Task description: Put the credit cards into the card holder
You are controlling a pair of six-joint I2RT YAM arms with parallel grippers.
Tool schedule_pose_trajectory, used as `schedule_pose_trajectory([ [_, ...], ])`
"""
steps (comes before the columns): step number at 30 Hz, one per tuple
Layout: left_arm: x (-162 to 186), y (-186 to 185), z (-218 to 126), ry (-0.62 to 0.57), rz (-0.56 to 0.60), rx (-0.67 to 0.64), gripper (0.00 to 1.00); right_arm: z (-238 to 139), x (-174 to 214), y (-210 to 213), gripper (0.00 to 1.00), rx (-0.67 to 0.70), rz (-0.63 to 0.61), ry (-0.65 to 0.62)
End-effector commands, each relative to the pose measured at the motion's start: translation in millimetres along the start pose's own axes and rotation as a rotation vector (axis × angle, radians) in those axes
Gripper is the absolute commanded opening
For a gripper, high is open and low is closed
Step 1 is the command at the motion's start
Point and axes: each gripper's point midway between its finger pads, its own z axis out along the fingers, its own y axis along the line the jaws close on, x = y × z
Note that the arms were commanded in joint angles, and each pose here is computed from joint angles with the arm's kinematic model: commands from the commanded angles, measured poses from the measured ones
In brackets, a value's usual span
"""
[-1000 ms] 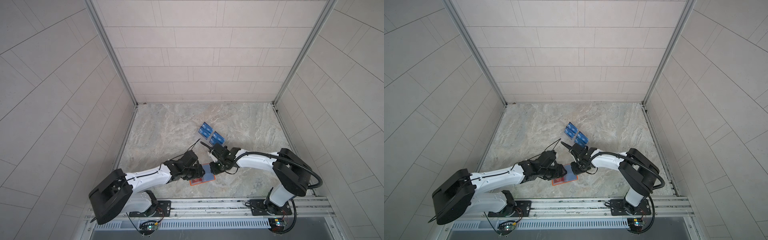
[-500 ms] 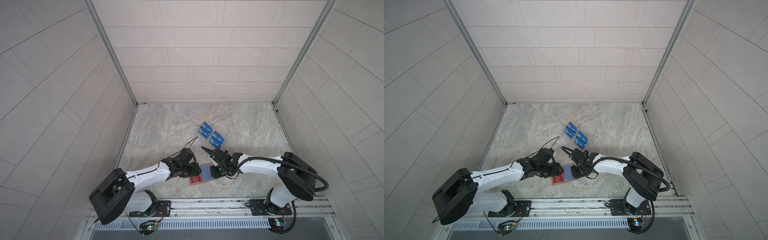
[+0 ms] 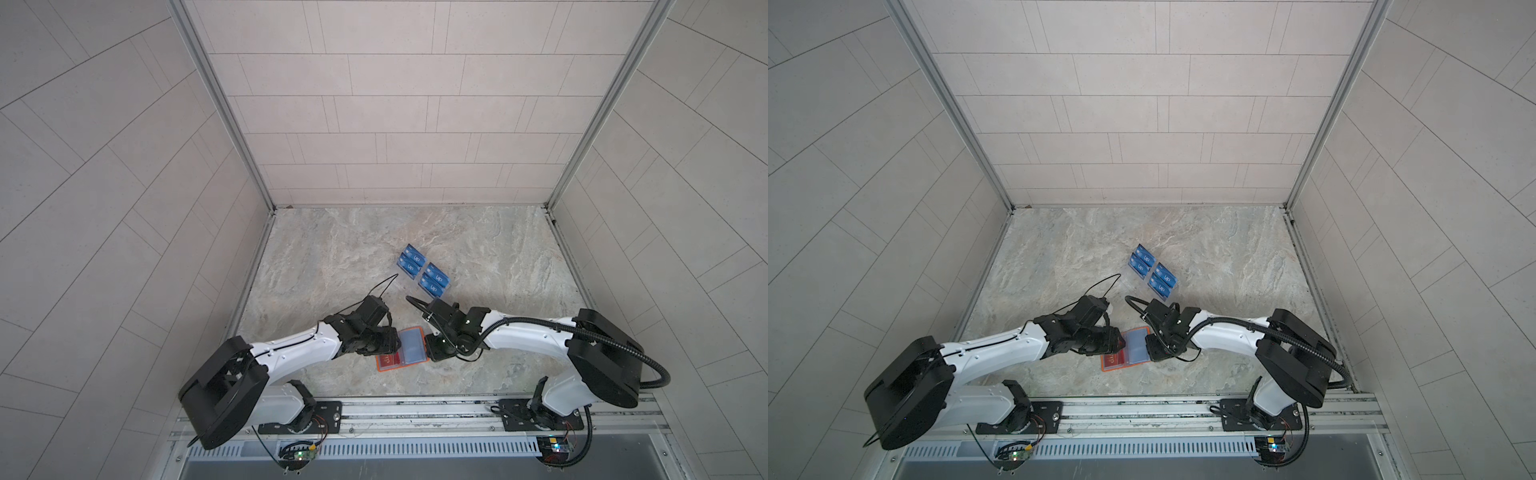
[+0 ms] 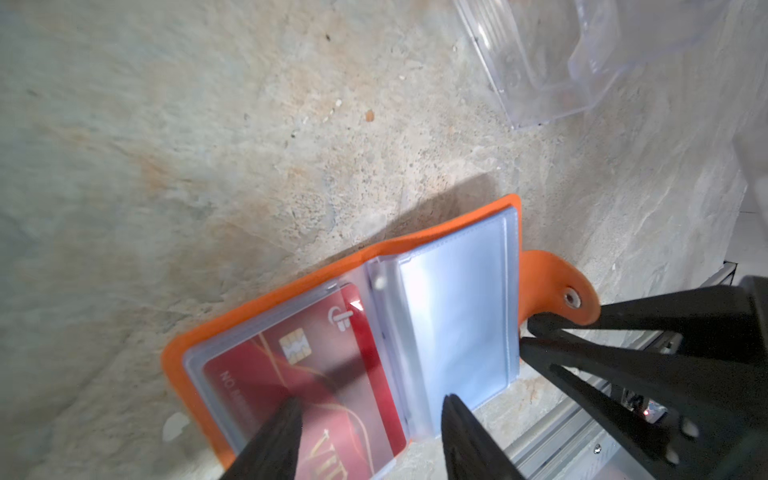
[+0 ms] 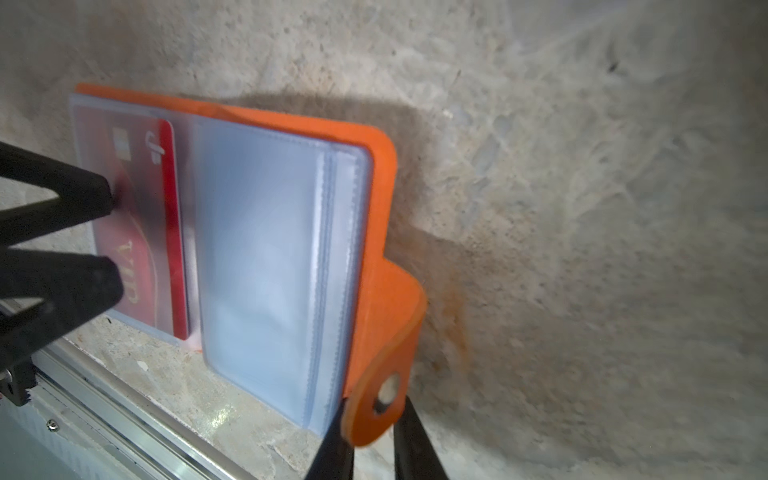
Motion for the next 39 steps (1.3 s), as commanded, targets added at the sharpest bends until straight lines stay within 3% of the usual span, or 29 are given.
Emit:
schedule_pose_trajectory([
  [1,-4.7,-8.7,-8.2,0.004,0.018,0.014,0.59,-9.0,0.4,-2.1,0.21,0.014,0.006,-0.008],
  [7,-9.1,-35.6,-13.6,-0.005,0.005,0.098,0.58,-30.0,-20.1,16.7,0.22,-0.033,-0.031,-0.083],
  [12,-14.8,-51.7,-8.0,-0.026,-0.041,0.159,0.57,-25.1,-28.5,23.7,0.26,-0.046,-0.054,-0.079],
  [22,-14.6,-46.3,11.5,-0.064,-0.177,0.207,0.56,-2.0,-37.0,11.4,0.24,-0.04,-0.039,-0.053],
  [39,-5.6,-32.6,28.6,-0.037,-0.21,0.197,0.5,17.2,-25.2,-4.0,0.21,-0.024,-0.011,-0.004],
])
